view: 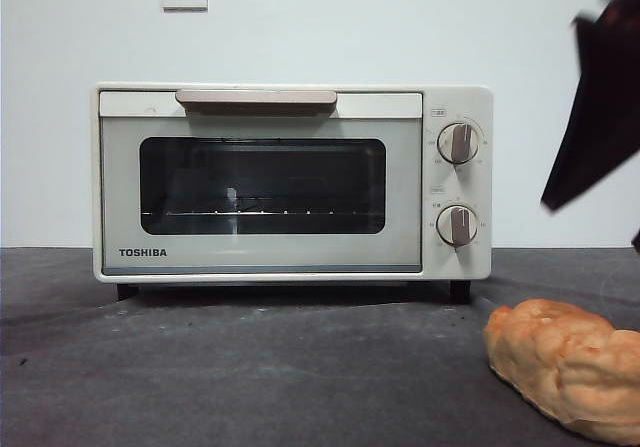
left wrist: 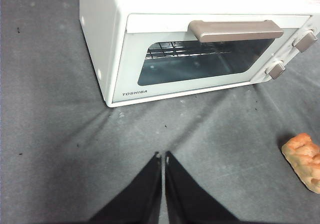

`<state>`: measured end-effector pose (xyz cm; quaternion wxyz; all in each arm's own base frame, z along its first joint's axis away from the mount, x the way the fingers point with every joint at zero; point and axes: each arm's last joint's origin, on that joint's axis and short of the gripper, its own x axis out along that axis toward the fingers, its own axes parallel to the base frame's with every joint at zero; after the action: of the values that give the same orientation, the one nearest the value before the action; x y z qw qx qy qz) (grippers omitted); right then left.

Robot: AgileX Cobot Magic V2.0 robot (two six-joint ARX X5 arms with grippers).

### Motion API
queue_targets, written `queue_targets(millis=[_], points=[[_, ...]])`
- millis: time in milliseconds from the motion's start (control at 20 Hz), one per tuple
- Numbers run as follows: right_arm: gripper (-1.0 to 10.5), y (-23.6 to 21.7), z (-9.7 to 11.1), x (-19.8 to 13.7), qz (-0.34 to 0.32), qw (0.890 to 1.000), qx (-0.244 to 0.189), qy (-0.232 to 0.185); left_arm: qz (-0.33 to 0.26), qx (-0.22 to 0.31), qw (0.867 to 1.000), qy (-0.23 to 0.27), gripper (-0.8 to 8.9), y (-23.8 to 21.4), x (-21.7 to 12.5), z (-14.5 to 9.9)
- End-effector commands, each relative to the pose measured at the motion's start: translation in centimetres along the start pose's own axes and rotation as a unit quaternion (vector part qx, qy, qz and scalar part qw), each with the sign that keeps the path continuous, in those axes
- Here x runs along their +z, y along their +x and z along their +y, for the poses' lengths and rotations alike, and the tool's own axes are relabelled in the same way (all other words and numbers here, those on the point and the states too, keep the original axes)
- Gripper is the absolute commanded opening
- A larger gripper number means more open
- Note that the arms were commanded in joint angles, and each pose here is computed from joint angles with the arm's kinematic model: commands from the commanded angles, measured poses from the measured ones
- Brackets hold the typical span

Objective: The left arm flap open the oven, the right arm pick bread and place it into oven, the left arm flap close the oven

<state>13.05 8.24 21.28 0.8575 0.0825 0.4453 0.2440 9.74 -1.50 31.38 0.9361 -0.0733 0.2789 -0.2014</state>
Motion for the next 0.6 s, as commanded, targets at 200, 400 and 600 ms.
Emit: queue_targets(millis=[200,400,600], points=[[4.3,3.3,1.1,0.2,0.022,0.999,-0.047,-0.017,-0.011,-0.004,1.000,0.011,0.17,-0.4,0.5,-0.2],[4.3,5.6,1.2,0.0,0.046,0.996,-0.068,-0.025,-0.011,-0.004,1.000,0.011,0.17,-0.4,0.5,-0.2],[4.3,7.0,1.4,-0.1,0.060,0.995,-0.070,-0.027,-0.011,-0.004,1.000,0.011,0.17,-0.4,0.5,-0.2]])
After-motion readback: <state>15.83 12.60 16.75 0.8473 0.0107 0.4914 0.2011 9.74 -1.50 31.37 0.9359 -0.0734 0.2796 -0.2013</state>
